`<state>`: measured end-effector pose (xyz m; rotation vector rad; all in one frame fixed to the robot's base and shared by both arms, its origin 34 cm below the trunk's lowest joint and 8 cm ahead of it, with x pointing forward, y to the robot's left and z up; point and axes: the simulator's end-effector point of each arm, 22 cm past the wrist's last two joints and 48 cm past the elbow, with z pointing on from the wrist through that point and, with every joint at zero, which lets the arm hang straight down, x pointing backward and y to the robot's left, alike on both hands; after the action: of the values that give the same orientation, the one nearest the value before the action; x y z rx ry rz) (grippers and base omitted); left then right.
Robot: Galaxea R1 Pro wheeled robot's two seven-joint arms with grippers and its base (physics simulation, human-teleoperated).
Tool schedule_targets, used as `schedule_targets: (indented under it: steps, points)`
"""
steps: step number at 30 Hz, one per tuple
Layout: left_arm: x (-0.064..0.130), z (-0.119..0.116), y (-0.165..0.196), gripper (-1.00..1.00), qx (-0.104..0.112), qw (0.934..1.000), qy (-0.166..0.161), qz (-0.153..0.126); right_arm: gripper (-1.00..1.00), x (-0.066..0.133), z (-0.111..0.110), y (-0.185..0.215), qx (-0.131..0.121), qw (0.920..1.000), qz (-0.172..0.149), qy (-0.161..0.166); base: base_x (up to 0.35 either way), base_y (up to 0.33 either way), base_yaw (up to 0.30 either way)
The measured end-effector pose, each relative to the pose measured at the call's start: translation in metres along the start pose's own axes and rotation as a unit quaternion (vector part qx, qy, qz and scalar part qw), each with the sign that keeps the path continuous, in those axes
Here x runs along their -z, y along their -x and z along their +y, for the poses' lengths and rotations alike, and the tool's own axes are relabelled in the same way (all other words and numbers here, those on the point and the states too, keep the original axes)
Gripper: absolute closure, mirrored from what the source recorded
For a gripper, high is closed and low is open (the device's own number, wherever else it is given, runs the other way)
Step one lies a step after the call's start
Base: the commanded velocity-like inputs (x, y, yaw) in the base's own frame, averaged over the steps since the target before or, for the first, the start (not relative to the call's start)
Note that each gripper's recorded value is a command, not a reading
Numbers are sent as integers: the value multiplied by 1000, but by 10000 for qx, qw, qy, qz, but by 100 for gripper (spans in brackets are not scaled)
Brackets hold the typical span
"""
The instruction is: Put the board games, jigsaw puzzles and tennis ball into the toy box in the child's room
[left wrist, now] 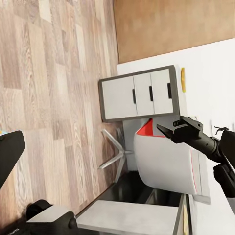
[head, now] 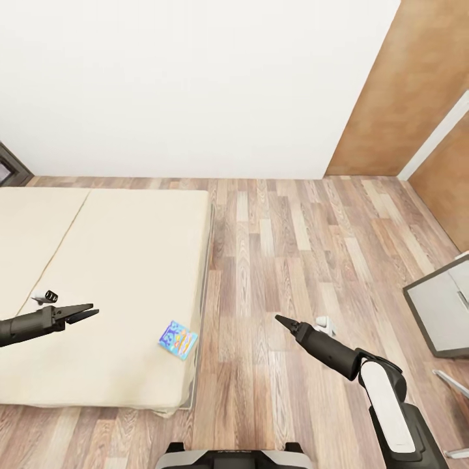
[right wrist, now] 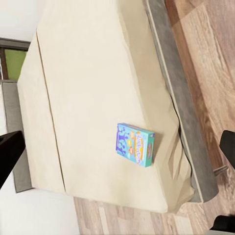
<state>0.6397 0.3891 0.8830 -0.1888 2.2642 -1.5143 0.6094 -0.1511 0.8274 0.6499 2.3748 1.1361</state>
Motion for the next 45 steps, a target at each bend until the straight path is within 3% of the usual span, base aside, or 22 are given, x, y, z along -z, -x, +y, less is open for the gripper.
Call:
schedule_targets:
  steps: [45]
  points:
    - [10,-34,16,-100,-305,9994,-118,-143,-100,14,31,15,221,9994,-195,191,0,0,0]
